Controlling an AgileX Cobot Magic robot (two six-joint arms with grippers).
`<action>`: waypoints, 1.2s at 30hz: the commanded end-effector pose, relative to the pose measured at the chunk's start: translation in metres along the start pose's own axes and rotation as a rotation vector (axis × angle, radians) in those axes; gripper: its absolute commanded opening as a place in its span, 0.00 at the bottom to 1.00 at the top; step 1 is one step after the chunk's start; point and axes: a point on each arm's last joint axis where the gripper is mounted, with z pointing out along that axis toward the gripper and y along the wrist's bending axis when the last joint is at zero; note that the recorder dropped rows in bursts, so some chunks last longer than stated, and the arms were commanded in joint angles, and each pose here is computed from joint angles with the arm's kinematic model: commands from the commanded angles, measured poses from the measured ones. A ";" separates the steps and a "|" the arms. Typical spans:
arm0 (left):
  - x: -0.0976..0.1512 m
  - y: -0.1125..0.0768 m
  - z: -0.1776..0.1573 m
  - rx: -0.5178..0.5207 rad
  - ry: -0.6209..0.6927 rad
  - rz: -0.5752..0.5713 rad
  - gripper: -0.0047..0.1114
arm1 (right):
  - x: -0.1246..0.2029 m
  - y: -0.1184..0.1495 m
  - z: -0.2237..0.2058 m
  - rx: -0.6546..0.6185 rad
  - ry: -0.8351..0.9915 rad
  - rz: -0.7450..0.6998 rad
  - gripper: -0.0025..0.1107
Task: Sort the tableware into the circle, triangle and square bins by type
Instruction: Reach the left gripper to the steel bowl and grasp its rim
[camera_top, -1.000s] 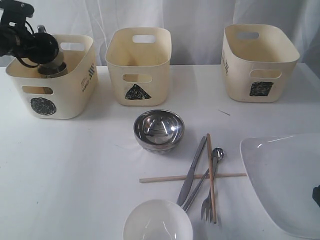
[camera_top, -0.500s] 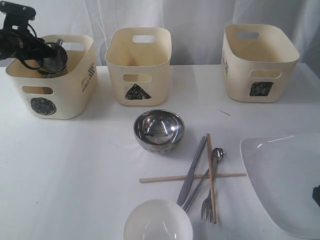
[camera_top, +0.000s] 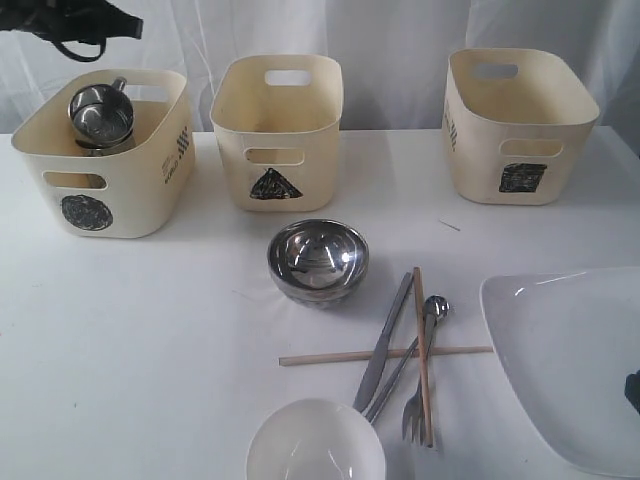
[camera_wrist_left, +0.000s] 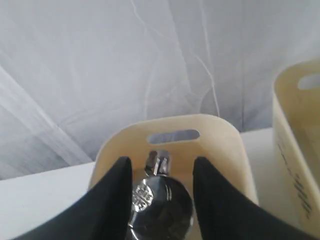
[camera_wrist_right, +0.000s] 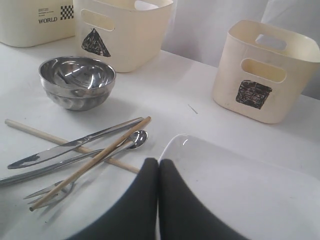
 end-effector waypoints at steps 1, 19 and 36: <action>-0.006 -0.038 -0.032 0.020 0.110 0.116 0.43 | -0.001 0.000 0.000 -0.004 -0.016 -0.002 0.02; 0.036 -0.150 -0.060 0.466 0.455 0.135 0.43 | -0.001 0.000 0.000 -0.004 -0.016 -0.002 0.02; 0.106 -0.177 -0.038 0.543 0.584 -0.049 0.43 | -0.001 0.000 0.000 -0.004 -0.016 -0.002 0.02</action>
